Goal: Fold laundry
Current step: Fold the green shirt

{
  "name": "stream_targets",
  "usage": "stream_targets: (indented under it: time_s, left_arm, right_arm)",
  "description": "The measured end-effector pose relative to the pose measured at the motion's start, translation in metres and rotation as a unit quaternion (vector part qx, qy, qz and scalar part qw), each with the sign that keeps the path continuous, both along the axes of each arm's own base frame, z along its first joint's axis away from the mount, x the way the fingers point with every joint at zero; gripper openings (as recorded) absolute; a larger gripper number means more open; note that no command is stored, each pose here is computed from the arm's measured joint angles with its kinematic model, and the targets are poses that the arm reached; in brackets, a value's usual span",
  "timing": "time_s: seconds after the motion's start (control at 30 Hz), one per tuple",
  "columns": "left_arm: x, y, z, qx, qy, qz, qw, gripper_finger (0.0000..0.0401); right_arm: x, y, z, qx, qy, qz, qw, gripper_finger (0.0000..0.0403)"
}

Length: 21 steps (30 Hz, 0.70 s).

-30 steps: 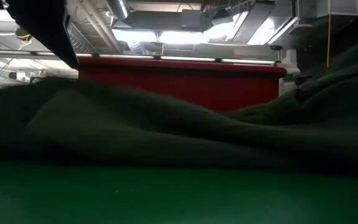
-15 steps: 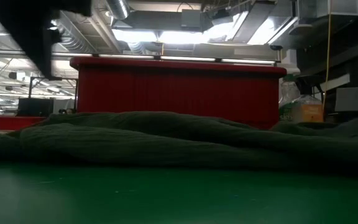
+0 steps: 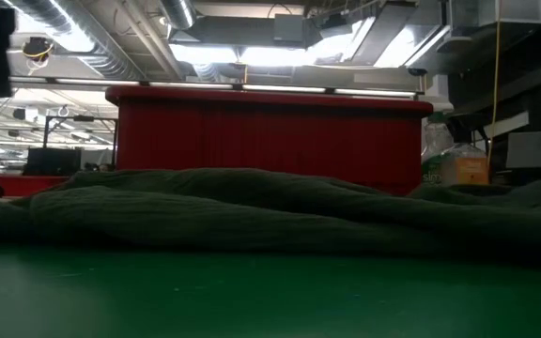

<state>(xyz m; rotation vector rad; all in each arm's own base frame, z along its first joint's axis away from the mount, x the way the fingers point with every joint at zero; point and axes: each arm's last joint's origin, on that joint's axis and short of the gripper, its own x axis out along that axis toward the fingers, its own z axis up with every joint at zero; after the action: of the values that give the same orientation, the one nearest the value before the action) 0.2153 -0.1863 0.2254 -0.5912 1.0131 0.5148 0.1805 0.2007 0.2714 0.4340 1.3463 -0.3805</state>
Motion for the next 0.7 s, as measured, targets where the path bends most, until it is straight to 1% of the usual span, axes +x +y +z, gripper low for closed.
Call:
stream_targets:
  time_s: [0.23, 0.57, 0.7]
  left_arm:
    - [0.008, -0.013, -0.027, 0.005, 0.018, 0.025, 1.000, 0.0128]
    - [0.023, -0.019, -0.052, 0.001, 0.032, 0.033, 0.999, 0.0128]
    - [0.026, -0.019, -0.061, 0.008, 0.040, 0.038, 0.998, 0.0128]
  right_arm:
    - [0.004, 0.003, 0.001, 0.017, -0.015, -0.002, 1.000, 0.0170]
    - [0.004, 0.002, 0.001, 0.005, -0.027, -0.004, 1.000, 0.0170]
    - [0.004, 0.002, 0.001, 0.005, -0.027, -0.004, 1.000, 0.0170]
